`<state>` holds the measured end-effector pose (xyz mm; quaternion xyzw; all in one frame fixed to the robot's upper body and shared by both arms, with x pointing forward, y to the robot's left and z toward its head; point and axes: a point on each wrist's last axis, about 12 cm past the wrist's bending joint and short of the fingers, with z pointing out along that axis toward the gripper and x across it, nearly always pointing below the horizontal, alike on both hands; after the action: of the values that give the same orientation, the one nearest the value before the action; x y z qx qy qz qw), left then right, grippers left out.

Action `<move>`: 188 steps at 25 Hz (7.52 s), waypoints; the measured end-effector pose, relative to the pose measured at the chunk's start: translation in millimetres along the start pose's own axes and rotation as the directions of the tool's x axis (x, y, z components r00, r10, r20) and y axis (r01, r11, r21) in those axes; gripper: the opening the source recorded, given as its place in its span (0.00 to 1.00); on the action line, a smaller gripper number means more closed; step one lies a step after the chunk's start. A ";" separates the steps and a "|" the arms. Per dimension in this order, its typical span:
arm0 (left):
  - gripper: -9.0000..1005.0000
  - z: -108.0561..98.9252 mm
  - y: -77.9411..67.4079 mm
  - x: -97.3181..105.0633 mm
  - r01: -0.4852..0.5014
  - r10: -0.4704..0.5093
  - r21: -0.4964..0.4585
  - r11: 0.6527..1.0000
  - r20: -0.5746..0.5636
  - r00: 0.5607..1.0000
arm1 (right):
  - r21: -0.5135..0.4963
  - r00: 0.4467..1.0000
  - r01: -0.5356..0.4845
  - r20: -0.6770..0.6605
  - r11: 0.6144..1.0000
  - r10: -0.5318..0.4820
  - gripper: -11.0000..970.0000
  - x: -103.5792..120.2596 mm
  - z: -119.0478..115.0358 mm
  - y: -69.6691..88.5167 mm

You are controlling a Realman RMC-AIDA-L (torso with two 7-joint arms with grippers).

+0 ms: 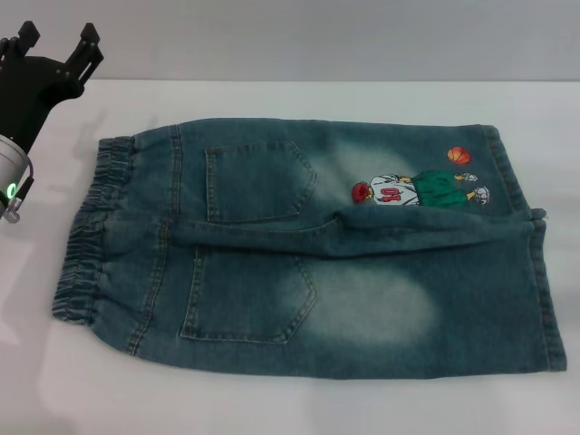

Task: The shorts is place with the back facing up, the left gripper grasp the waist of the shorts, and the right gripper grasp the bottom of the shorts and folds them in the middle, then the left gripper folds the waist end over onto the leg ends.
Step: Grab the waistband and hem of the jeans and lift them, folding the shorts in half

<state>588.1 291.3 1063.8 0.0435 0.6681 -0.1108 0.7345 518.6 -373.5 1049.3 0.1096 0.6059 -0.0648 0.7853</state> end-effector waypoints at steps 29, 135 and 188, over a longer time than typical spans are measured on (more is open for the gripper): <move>0.84 50.1 -11.1 -56.3 0.155 -0.120 0.286 0.946 -0.136 0.983 | 0.003 0.995 -0.004 -0.103 1.000 0.004 0.68 12.7 -0.1 2.5; 0.83 -40.1 27.3 -60.8 0.201 0.167 0.201 0.959 -0.970 0.175 | 0.052 0.998 0.062 -0.036 0.997 -0.060 0.68 -12.3 42.1 -18.0; 0.07 -15.0 9.7 -76.8 0.175 0.226 0.271 0.947 -0.944 0.239 | -0.338 0.962 -0.253 -0.188 0.906 0.199 0.68 -48.2 77.8 -16.5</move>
<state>569.3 311.9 1137.5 0.2325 0.9486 -0.1549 0.1486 575.2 -410.5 1113.1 0.0387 0.6475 0.1468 0.7468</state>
